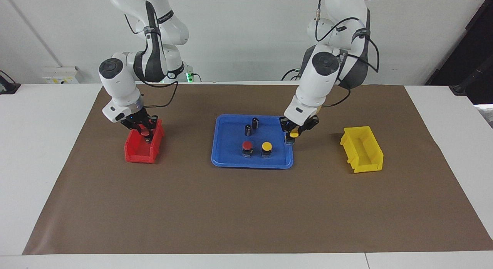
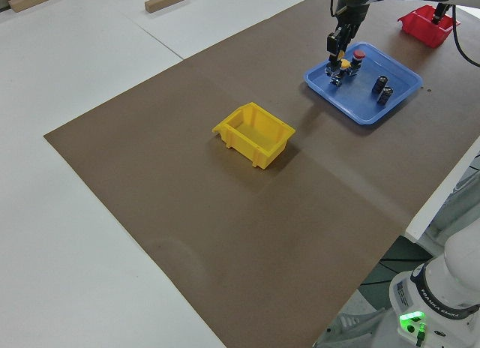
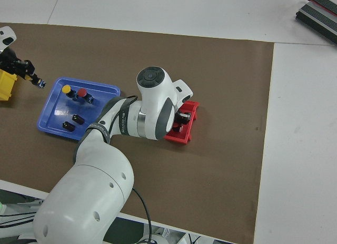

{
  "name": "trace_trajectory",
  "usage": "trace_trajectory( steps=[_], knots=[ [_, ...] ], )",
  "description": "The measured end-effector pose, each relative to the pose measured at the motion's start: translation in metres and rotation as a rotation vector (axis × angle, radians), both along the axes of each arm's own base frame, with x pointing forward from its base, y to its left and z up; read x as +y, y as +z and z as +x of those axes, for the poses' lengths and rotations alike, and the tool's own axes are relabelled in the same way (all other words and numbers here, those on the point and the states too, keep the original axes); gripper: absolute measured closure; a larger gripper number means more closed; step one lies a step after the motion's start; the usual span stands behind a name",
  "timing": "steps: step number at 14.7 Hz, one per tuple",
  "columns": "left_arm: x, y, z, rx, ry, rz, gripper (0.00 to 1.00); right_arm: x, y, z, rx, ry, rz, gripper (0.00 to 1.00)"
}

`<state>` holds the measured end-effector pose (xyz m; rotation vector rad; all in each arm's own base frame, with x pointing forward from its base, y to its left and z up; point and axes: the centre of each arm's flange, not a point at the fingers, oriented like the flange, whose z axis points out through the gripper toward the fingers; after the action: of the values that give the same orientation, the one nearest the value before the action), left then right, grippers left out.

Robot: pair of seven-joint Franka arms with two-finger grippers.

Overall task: Sort red and yellow buttons by color
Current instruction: 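Lower the yellow button into the yellow bin and open the left gripper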

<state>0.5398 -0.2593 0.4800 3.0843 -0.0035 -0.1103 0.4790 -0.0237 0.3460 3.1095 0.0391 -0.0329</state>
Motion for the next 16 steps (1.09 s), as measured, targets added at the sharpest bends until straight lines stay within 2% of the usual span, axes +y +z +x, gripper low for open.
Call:
trace_trajectory(
  steps=[3, 4, 5, 7, 10, 13, 16],
  knots=[
    [0.097, 0.02, 0.019, 0.021, 0.008, 0.027, 0.59, 0.0, -0.001, -0.001, 0.002, 0.0, 0.0, 0.59],
    [0.124, 0.023, 0.023, 0.025, 0.017, 0.03, 0.59, 0.0, -0.001, -0.001, 0.002, 0.0, 0.0, 0.55],
    [0.144, 0.023, 0.026, 0.026, 0.028, 0.029, 0.59, 0.0, -0.001, -0.001, 0.003, 0.001, 0.0, 0.55],
    [0.173, 0.016, 0.029, 0.038, 0.061, 0.035, 0.59, 0.0, -0.001, -0.001, 0.003, 0.006, 0.0, 0.46],
    [0.207, -0.009, 0.03, 0.017, 0.082, 0.082, 0.59, 0.0, 0.008, 0.004, 0.014, 0.026, 0.001, 0.47],
    [0.239, -0.033, 0.023, -0.005, 0.061, 0.083, 0.59, 0.003, 0.048, 0.022, 0.047, 0.034, 0.001, 0.47],
    [0.251, -0.051, 0.015, -0.012, 0.046, 0.079, 0.59, 0.018, 0.099, 0.044, 0.04, 0.052, 0.002, 0.44]
  ],
)
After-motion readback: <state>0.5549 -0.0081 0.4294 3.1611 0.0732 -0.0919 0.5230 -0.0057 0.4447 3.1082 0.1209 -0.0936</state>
